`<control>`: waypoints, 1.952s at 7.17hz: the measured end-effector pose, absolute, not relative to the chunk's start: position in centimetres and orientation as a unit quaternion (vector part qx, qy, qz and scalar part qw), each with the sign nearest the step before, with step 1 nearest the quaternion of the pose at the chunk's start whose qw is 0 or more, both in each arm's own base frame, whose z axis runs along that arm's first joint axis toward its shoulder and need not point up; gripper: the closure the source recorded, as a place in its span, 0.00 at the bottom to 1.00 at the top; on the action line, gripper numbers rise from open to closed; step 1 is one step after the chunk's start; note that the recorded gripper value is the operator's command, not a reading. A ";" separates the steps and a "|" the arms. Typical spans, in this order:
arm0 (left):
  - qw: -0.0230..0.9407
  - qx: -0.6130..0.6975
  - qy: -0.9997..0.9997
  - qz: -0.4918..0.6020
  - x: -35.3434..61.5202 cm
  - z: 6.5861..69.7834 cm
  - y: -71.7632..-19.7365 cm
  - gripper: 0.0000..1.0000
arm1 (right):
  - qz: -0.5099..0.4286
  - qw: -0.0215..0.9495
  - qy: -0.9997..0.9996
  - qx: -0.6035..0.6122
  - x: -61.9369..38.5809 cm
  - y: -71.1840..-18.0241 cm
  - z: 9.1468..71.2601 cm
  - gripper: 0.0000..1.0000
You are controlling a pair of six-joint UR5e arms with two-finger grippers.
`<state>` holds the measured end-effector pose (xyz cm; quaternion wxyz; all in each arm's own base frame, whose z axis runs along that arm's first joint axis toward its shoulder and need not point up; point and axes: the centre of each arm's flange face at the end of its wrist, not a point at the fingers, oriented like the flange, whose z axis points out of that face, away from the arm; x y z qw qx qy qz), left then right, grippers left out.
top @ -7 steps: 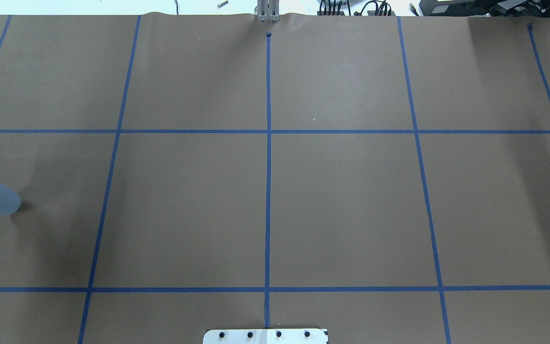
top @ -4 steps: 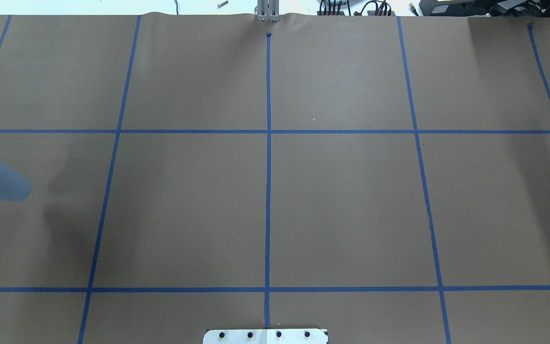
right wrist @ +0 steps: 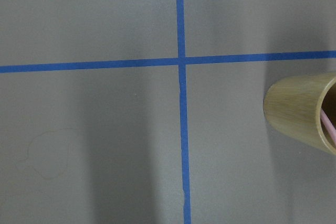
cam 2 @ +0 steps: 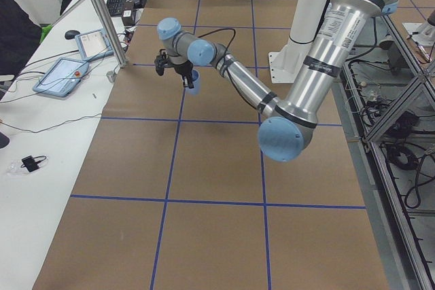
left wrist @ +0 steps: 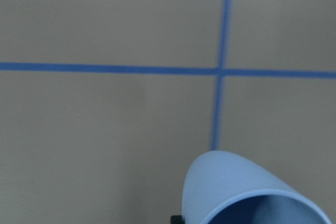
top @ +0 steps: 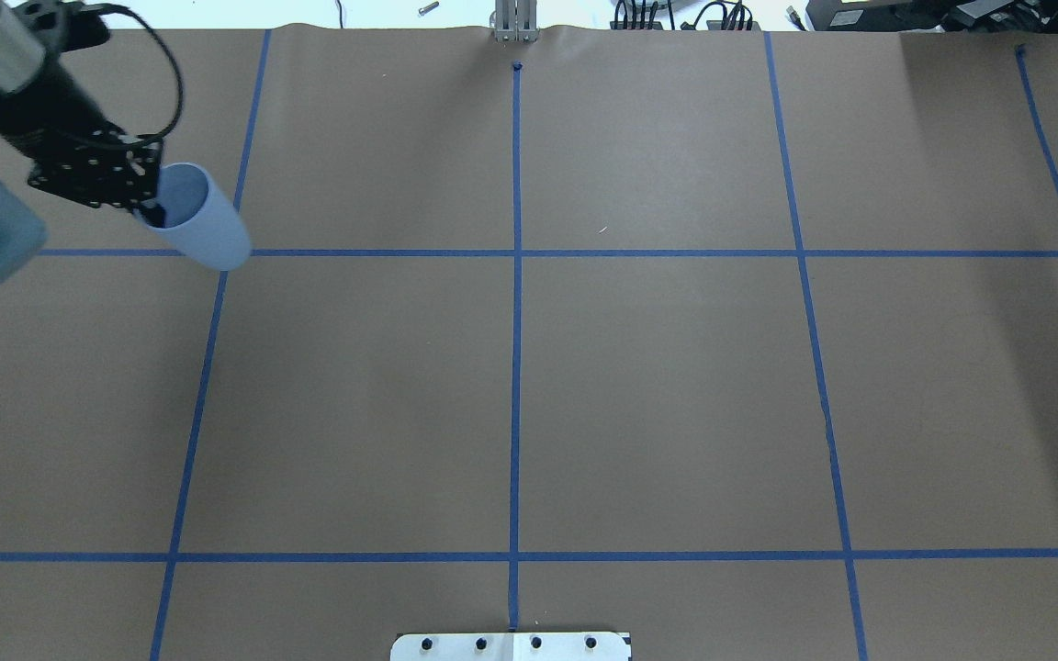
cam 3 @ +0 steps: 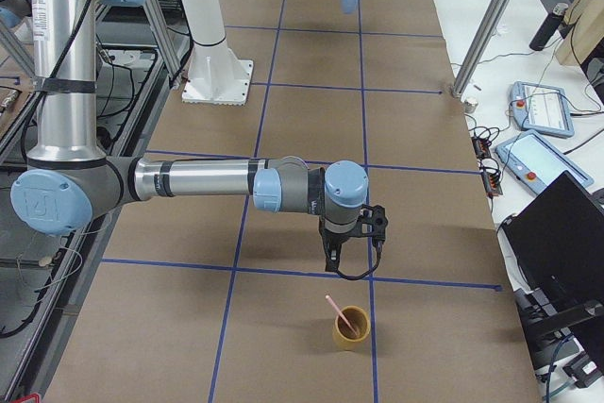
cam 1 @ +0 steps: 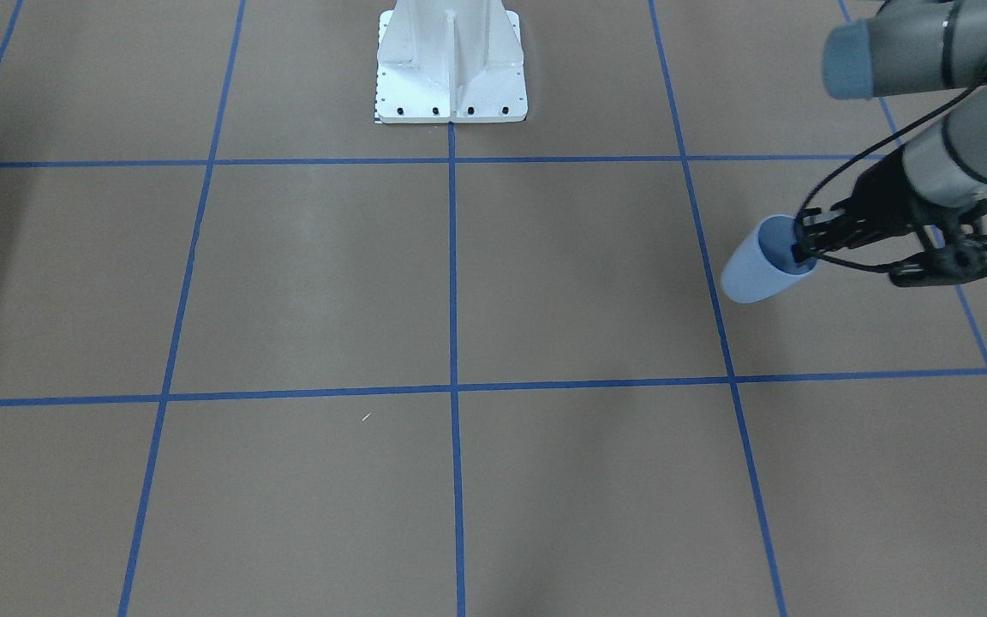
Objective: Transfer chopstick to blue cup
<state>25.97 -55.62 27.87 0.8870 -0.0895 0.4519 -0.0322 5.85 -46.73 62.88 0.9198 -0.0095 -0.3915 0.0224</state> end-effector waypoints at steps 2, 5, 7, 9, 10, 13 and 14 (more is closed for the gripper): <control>0.889 -0.116 0.441 -0.052 36.1 18.8 -55.2 1.00 | 0.023 0.920 -0.392 -0.011 5.8 -46.7 63.0 0.00; 0.885 -0.104 0.446 -0.080 48.1 16.5 -56.8 1.00 | 0.023 0.919 -0.392 -0.012 5.8 -46.7 63.1 0.00; 0.887 -0.097 0.444 -0.080 51.2 16.5 -56.9 1.00 | 0.023 0.919 -0.393 -0.011 5.8 -46.8 63.0 0.00; 0.890 -0.091 0.441 -0.070 53.1 16.2 -55.6 1.00 | 0.023 0.919 -0.394 -0.011 5.8 -46.8 62.9 0.00; 0.891 -0.092 0.441 -0.065 53.9 16.1 -54.9 1.00 | 0.023 0.918 -0.397 -0.011 5.8 -46.8 62.9 0.00; 0.891 -0.094 0.441 -0.056 54.8 16.0 -54.0 1.00 | 0.025 0.915 -0.403 -0.014 5.7 -46.7 63.0 0.00; 0.891 -0.094 0.441 -0.054 55.0 16.0 -53.8 1.00 | 0.026 0.915 -0.403 -0.014 5.7 -46.7 63.0 0.00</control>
